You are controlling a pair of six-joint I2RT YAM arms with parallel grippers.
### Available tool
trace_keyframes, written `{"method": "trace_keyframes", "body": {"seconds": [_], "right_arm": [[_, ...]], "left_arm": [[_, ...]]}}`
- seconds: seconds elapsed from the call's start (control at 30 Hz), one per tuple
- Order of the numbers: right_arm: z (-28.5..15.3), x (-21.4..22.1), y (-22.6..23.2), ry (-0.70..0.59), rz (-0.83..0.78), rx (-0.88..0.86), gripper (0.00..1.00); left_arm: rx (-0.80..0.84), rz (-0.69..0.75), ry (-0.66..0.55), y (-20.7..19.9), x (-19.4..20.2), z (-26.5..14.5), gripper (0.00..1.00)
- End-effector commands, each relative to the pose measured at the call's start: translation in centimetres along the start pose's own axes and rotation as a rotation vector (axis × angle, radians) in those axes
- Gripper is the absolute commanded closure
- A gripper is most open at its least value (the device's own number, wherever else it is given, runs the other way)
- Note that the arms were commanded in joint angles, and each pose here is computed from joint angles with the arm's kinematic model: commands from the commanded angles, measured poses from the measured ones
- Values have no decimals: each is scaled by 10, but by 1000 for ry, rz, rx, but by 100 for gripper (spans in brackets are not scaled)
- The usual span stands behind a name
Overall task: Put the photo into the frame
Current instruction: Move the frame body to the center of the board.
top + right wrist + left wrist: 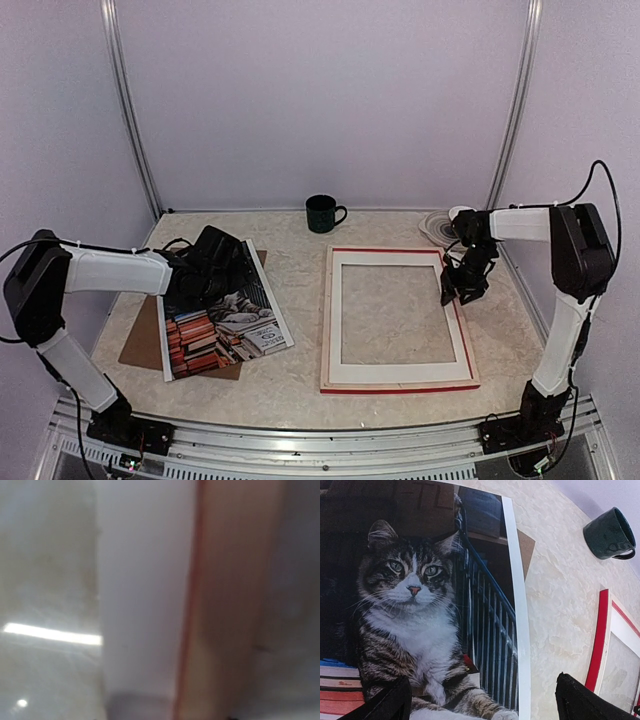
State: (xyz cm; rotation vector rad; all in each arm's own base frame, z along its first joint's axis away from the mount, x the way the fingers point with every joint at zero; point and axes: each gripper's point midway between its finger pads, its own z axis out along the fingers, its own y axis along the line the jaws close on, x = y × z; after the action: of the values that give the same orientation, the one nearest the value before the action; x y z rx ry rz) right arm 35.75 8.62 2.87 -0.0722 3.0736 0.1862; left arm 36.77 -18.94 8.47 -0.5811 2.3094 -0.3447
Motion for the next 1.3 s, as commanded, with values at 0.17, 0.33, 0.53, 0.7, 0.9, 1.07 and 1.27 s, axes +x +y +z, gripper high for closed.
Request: {"method": "trace_keyframes", "body": {"seconds": [0.17,0.33,0.53,0.7,0.9,1.07,1.27], "right_arm": [[-10,-9,48,-94,-10,-210,49],[-5,-12,63,-91,-31,-229,49],[-11,-19,50,-109,-36,-106,43],[-52,-33,47,-217,-53,12,25],[-114,-51,111,-371,-178,-109,17],[-141,-51,214,-408,-344,-309,17],[-126,-28,346,-336,-542,-560,17]], "left_arm": [[-4,-8,-49,-1,-24,-8,1],[-32,-21,-57,12,-32,-9,1],[-57,5,-63,23,-33,-18,1],[-83,62,-20,34,-13,-29,1],[-88,0,20,70,0,-44,1],[-120,-19,-39,86,-15,-57,1],[-150,-55,-12,100,-7,-43,1]]}}
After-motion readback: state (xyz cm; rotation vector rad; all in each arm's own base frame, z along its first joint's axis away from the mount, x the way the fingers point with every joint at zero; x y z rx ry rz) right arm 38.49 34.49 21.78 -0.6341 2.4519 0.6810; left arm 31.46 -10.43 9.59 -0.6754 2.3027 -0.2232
